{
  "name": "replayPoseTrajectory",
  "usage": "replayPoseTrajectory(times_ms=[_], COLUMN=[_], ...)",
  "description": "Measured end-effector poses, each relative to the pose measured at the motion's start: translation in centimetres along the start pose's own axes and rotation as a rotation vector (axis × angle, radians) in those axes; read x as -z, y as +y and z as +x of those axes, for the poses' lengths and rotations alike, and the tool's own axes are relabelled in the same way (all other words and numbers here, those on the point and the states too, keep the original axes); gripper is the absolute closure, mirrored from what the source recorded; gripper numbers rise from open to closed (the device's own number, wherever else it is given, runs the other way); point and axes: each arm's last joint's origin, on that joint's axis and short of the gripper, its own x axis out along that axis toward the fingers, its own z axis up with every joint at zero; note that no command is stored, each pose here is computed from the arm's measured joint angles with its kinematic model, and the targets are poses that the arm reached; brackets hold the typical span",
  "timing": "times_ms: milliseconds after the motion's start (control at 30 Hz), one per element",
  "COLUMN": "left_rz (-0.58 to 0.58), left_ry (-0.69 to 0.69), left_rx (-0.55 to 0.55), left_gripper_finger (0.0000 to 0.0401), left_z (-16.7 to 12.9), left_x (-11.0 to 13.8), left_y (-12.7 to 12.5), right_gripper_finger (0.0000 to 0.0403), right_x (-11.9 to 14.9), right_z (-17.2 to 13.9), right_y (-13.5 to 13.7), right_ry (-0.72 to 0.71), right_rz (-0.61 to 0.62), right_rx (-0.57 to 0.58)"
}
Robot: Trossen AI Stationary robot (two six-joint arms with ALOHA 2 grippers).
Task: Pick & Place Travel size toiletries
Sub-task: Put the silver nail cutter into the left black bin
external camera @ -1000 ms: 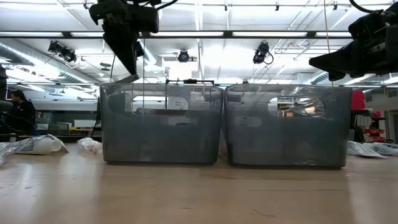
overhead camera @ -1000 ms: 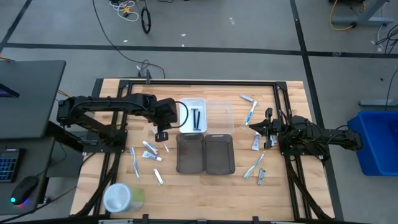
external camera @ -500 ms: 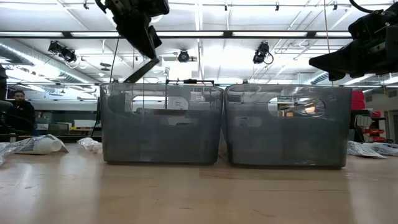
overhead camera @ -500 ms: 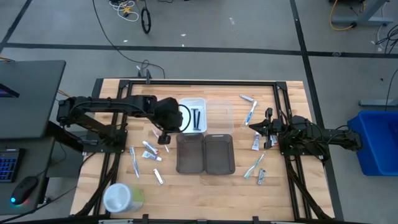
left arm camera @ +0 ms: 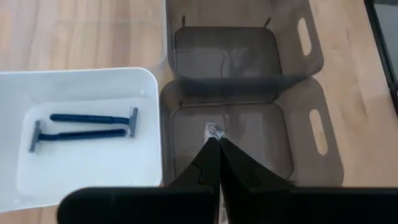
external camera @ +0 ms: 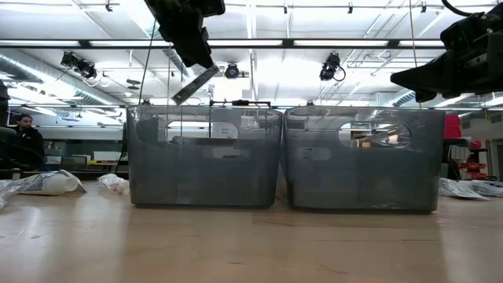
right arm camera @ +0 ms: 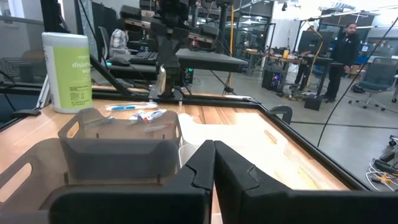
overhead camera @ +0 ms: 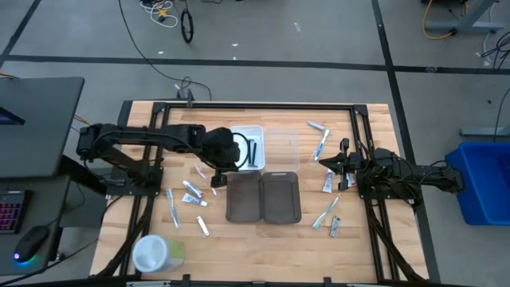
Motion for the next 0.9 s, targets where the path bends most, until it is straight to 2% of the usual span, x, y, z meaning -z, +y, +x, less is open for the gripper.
replayPoseTrajectory(times_ms=[333, 600, 900], left_rz=[-0.018, -0.034, -0.023], left_ry=[0.005, 0.036, 0.062], left_rx=[0.003, 0.012, 0.059], left_gripper_finger=[0.0399, 0.0398, 0.0398], left_z=[1.7, 2.2, 5.1], left_x=[-2.4, -2.2, -2.2], left_y=[-0.2, -0.2, 0.0], right_gripper_finger=[0.0390, 0.0390, 0.0390], right_x=[0.0, 0.0, 0.0], right_z=[0.0, 0.0, 0.0], right_y=[0.0, 0.0, 0.0], right_ry=[0.000, 0.000, -0.002], right_rz=[0.000, 0.000, 0.000], right_rx=[0.000, 0.000, 0.000])
